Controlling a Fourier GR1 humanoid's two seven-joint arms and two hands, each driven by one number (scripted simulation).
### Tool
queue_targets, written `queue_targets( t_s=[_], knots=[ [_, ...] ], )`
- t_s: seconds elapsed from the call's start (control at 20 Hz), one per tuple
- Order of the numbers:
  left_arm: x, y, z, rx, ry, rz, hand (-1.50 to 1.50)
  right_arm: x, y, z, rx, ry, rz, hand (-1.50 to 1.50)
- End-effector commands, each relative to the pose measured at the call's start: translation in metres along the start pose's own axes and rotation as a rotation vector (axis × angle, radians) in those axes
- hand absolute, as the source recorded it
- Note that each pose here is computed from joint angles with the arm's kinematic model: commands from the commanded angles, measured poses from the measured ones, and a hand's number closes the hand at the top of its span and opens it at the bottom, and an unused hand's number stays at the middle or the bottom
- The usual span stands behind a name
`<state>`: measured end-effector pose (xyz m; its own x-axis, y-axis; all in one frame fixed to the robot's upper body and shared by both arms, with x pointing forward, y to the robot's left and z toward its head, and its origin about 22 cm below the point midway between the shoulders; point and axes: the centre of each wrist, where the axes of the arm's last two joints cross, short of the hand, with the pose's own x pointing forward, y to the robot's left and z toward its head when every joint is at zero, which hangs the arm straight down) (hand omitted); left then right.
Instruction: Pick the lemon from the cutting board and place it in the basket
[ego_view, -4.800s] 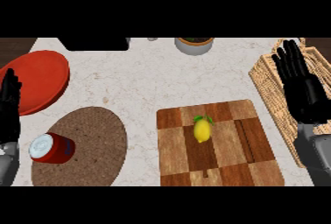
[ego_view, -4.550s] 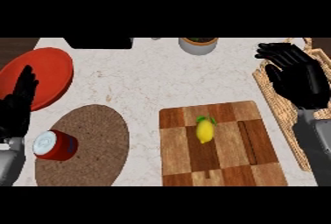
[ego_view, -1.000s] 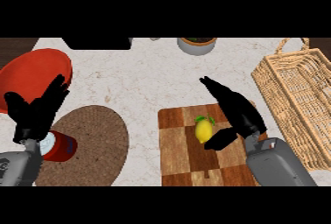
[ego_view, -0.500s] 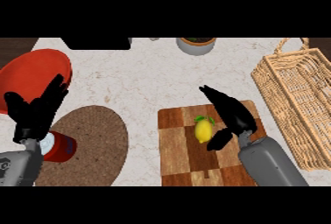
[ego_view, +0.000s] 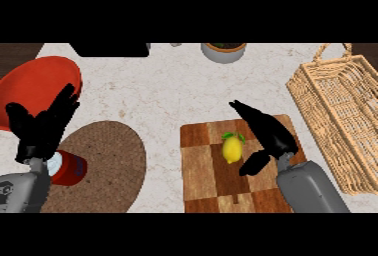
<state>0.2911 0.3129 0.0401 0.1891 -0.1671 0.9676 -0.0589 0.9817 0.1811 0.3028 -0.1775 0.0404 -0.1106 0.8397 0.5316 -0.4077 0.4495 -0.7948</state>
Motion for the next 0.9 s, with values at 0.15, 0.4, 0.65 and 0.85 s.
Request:
queue_targets(
  t_s=[0.15,0.4,0.65,0.85],
  knots=[
    [0.015,0.006,0.005,0.004,-0.013,-0.01,0.0,0.004,0.018,0.008,0.015,-0.054,-0.014,-1.5],
    [0.003,0.016,-0.001,0.0,-0.006,-0.007,0.0,-0.003,0.015,-0.004,0.019,-0.009,0.053,-1.5],
    [0.012,0.016,0.009,-0.001,-0.004,0.001,0.0,-0.007,0.022,-0.011,0.037,0.017,0.075,-1.5],
    [-0.006,0.015,-0.005,-0.007,0.004,0.012,0.0,-0.015,0.035,-0.005,0.04,0.022,0.109,-1.5]
  ],
)
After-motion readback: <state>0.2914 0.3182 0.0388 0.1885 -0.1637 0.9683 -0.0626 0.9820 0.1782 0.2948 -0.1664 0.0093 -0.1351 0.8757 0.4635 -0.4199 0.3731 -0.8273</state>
